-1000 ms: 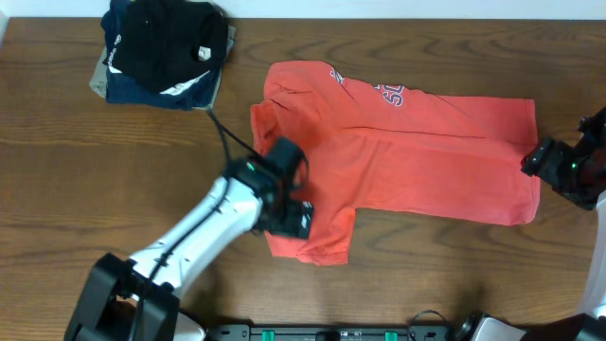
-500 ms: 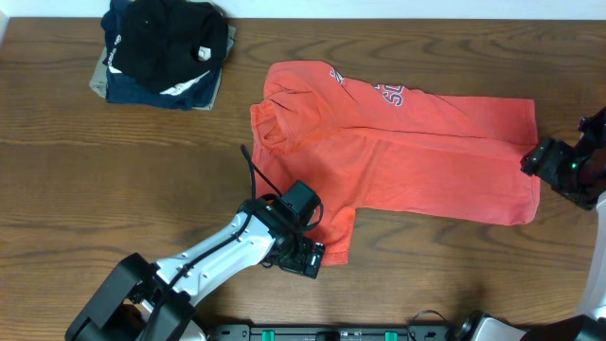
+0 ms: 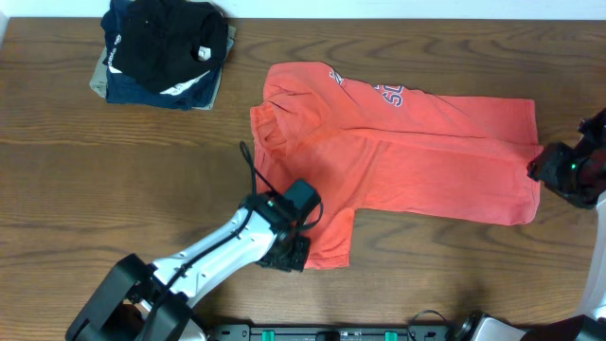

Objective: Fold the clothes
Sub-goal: 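Grasp the lower left hem with the left gripper and pull it left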

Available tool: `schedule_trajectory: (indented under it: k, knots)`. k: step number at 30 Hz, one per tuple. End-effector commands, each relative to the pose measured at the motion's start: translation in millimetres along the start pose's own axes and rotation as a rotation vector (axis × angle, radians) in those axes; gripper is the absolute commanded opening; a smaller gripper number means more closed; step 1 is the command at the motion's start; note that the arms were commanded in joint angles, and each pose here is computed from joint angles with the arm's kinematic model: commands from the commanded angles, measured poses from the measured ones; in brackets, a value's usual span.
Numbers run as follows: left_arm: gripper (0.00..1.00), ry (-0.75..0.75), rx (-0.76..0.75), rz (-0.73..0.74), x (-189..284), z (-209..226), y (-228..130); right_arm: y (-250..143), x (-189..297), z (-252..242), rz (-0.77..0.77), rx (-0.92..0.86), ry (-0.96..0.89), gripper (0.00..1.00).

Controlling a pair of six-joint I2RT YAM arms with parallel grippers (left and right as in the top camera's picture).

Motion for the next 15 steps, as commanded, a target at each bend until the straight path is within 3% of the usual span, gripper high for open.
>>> schedule_trajectory:
  k: [1,7,12,15]
  knots:
    - [0.06,-0.050,-0.023,-0.096,46,-17,26,-4,-3,-2,0.018,-0.025,-0.069,0.52]
    - [0.06,-0.080,-0.114,-0.206,105,-29,51,-15,-25,-8,0.150,-0.061,-0.126,0.49]
    - [0.06,-0.085,-0.092,-0.238,114,-22,59,-32,-55,-21,0.225,-0.112,-0.198,0.49]
    - [0.06,-0.084,-0.059,-0.245,116,-13,62,-46,-76,-28,0.237,-0.158,-0.217,0.44]
Point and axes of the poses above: each gripper's point midway between its finger pads, its own x axis back along the fingers, its own z axis along the line the jaws close on, y = z × x, the point moved 7 cm from there along x, back along the fingers, and after that the axes turned 1 degree about -x, right-handed, at the moved point
